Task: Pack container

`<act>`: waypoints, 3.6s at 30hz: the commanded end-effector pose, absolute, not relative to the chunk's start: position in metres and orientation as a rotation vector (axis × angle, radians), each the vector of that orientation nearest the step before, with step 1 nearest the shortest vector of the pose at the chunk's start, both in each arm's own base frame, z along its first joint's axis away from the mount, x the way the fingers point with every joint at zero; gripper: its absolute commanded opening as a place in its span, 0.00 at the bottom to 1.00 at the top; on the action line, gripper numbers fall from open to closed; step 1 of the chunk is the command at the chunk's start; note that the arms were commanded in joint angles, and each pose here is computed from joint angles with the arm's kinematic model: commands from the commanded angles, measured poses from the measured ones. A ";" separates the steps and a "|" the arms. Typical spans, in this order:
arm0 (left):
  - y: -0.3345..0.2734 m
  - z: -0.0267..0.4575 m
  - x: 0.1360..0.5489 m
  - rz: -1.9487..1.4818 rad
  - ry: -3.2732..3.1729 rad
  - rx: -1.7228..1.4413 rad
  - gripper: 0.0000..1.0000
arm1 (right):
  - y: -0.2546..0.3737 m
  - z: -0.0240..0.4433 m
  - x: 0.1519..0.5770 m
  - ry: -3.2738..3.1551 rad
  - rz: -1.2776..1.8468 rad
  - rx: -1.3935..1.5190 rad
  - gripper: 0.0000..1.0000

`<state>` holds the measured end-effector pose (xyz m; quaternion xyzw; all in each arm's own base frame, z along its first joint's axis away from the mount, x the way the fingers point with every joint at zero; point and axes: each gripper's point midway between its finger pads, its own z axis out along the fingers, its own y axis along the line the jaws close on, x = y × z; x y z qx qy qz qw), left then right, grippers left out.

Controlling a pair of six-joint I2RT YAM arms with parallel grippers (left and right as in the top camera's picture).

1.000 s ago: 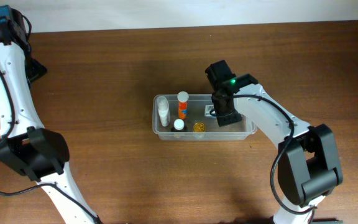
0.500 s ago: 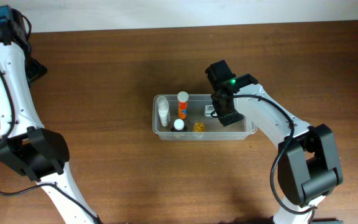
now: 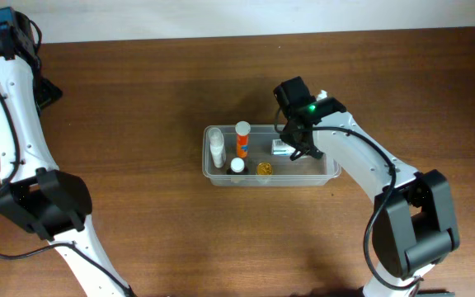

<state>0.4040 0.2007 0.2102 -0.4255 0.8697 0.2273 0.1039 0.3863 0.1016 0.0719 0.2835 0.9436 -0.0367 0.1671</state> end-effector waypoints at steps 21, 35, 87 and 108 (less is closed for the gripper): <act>0.202 0.215 0.406 0.684 2.552 -1.239 0.99 | 0.124 0.079 0.397 2.790 -0.067 -0.023 0.04; 0.202 0.215 0.406 0.684 2.552 -1.239 0.99 | 0.128 0.043 0.393 2.762 -0.011 -0.036 0.04; 0.202 0.215 0.406 0.684 2.552 -1.239 0.99 | 0.119 0.084 0.395 2.621 0.047 -0.025 0.04; 0.202 0.215 0.406 0.684 2.551 -1.239 1.00 | 0.106 0.043 0.397 2.620 0.036 0.017 0.04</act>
